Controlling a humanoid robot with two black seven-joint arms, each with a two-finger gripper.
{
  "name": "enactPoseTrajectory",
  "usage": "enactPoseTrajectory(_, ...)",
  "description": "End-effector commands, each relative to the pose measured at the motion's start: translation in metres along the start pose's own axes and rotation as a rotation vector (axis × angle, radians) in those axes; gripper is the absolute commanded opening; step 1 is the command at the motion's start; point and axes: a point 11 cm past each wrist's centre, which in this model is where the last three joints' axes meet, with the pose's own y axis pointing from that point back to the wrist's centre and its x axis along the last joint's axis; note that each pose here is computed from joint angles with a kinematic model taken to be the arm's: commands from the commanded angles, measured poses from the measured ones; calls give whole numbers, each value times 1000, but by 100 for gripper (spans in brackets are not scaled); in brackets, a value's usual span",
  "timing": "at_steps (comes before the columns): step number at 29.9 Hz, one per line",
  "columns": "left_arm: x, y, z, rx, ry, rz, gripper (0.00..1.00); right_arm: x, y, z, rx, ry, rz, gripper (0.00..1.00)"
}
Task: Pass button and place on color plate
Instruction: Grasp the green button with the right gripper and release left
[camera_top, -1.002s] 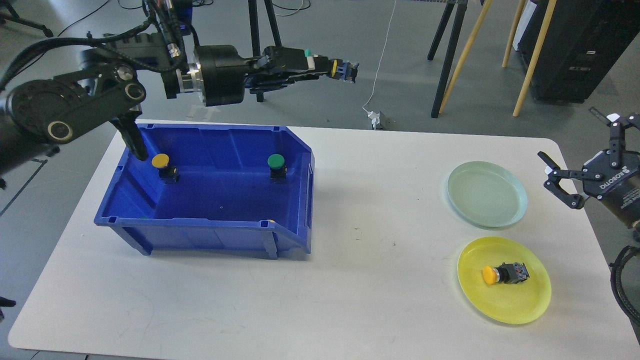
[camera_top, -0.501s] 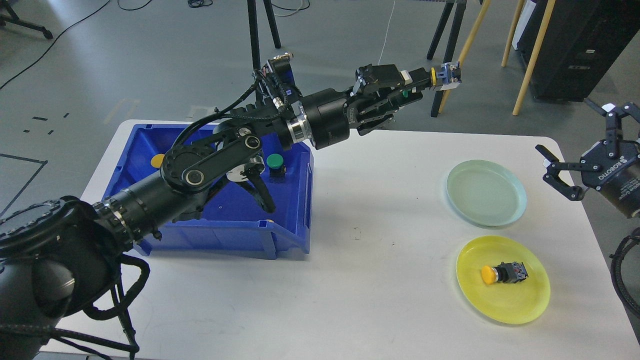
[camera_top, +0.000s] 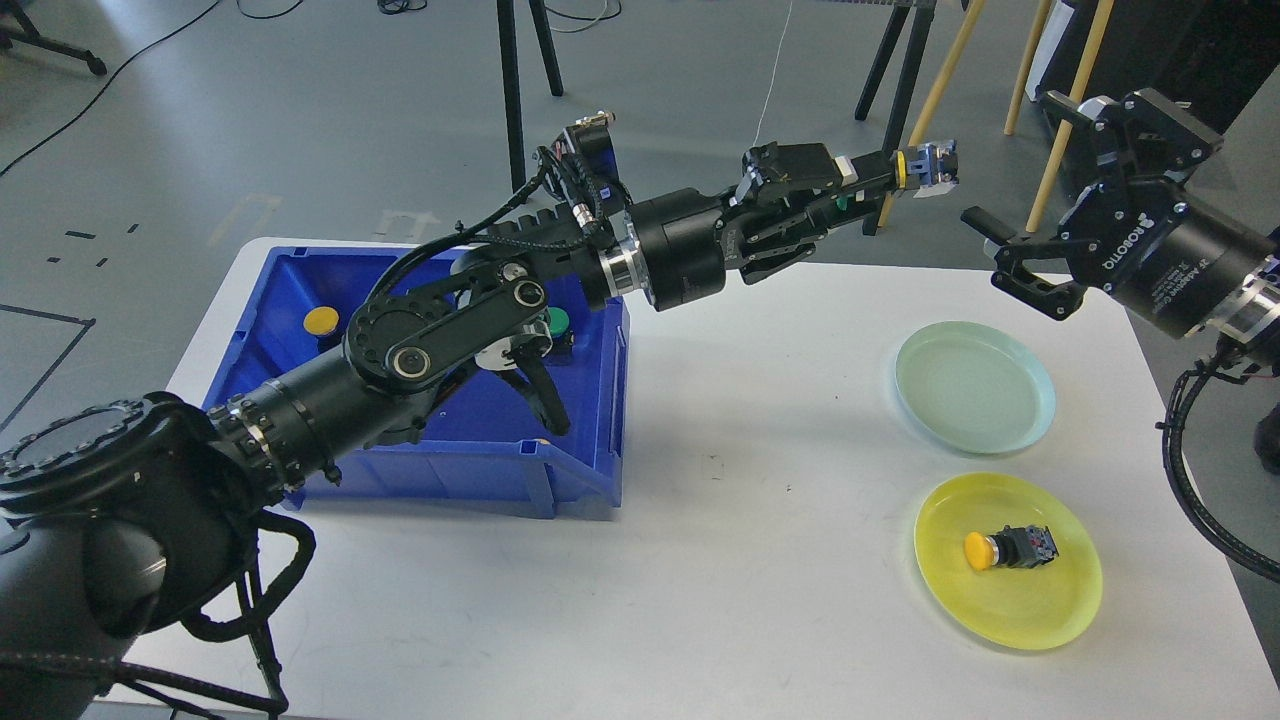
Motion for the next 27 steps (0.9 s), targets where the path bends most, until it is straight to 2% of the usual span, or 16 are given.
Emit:
enactPoseTrajectory(1, 1, 0, 0, 0, -1, 0, 7, -11, -15, -1, -28, 22, -48, 99)
enactPoseTrajectory(11, 2, 1, 0, 2, -1, 5, 7, -30, -26, 10, -94, 32, -118, 97)
enactPoseTrajectory(13, 2, 1, 0, 2, 0, 5, 7, -30, -25, 10, -93, 31, -116, 94)
enactPoseTrajectory(17, 3, 2, 0, 2, -1, 8, 7, -29, -25, 9, -91, 32, -113, 81)
enactPoseTrajectory(22, 3, 1, 0, 3, -4, 6, 7, -28, -24, 10, -92, 31, -110, 61)
enactPoseTrajectory(23, 3, 1, 0, 3, -4, 5, 7, -29, -24, 10, -92, 30, -111, 53)
enactPoseTrajectory(25, 1, 0, 0, 5, -4, 0, 8, -30, -27, 12, -93, 26, -117, 20)
enactPoseTrajectory(26, 1, 0, 0, 6, -7, -2, 8, -29, -27, 13, -96, 25, -112, 16)
enactPoseTrajectory(27, 0, 0, -1, 10, -8, -5, 8, -28, -27, 13, -96, 25, -111, 8)
